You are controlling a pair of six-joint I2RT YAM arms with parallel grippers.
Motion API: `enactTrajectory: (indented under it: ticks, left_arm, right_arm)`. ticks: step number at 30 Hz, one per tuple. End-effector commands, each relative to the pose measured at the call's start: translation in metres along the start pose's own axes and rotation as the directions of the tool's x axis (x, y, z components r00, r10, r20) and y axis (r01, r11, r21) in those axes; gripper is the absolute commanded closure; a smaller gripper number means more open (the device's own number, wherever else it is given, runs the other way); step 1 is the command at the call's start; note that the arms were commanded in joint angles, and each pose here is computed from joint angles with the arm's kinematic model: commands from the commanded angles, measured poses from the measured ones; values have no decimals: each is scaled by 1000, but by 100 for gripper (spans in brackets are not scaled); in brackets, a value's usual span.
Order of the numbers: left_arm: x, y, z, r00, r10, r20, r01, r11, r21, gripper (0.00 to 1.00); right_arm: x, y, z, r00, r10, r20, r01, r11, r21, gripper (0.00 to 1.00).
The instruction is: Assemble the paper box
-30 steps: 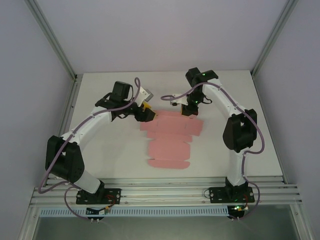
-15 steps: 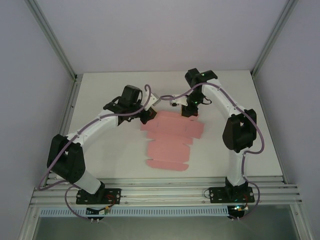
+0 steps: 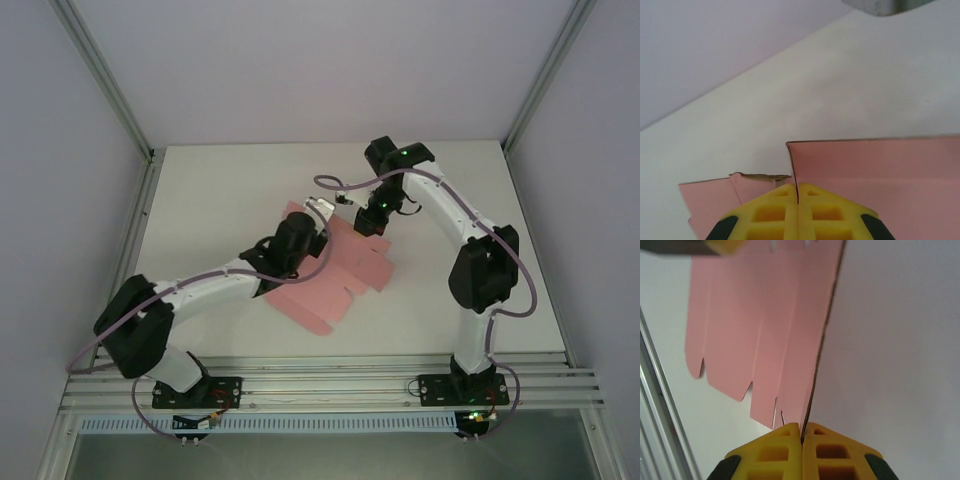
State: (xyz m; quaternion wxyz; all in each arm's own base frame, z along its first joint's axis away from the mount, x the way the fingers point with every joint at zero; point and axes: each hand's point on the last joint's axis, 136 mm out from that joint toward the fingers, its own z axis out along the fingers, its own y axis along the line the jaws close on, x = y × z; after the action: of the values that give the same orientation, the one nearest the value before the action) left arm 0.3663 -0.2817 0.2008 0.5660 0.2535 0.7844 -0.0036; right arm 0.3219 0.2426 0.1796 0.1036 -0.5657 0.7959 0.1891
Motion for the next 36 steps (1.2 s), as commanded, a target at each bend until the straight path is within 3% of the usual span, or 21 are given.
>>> enactTrajectory:
  ticks: [1, 5, 10, 12, 17, 20, 22, 27, 30, 36]
  left_arm:
    - [-36, -16, 2, 994, -30, 107, 41, 994, -105, 100]
    - [-41, -31, 1, 987, -88, 132, 101, 990, -100, 100]
    - [-41, -35, -4, 978, -170, 118, 176, 983, -44, 100]
    - [-42, -31, -11, 975, -184, 125, 190, 981, -40, 93]
    - [-29, -19, -36, 979, -193, 65, 192, 981, 19, 43]
    - [-16, 7, -60, 965, -260, 28, 258, 965, 43, 30]
    - [-9, 28, -80, 949, -315, 25, 313, 948, 58, 2]
    - [10, 93, -128, 877, -476, 63, 477, 879, 6, 0]
    - [48, 113, -129, 829, -558, -38, 558, 830, -11, 0]
    - [73, 82, -102, 779, -579, -240, 627, 720, 298, 0]
  right_arm:
    - [-46, 26, -15, 988, 46, 147, -43, 999, -26, 100]
    - [-43, 19, -11, 980, 149, 129, -152, 988, 10, 100]
    - [-33, 12, -7, 981, 158, 111, -166, 984, 69, 100]
    - [-30, 5, -6, 982, 145, 118, -159, 980, 119, 100]
    - [-20, -20, -8, 987, 113, 112, -139, 954, 264, 100]
    - [-21, -22, -14, 983, 118, 139, -151, 955, 255, 100]
    - [-23, -19, -17, 984, 93, 154, -128, 964, 234, 100]
    - [-25, -4, -19, 983, -22, 183, -13, 982, 189, 100]
    - [-23, 0, -18, 985, -30, 168, 3, 987, 158, 100]
    - [-20, 24, -17, 984, -85, 159, 82, 996, 23, 100]
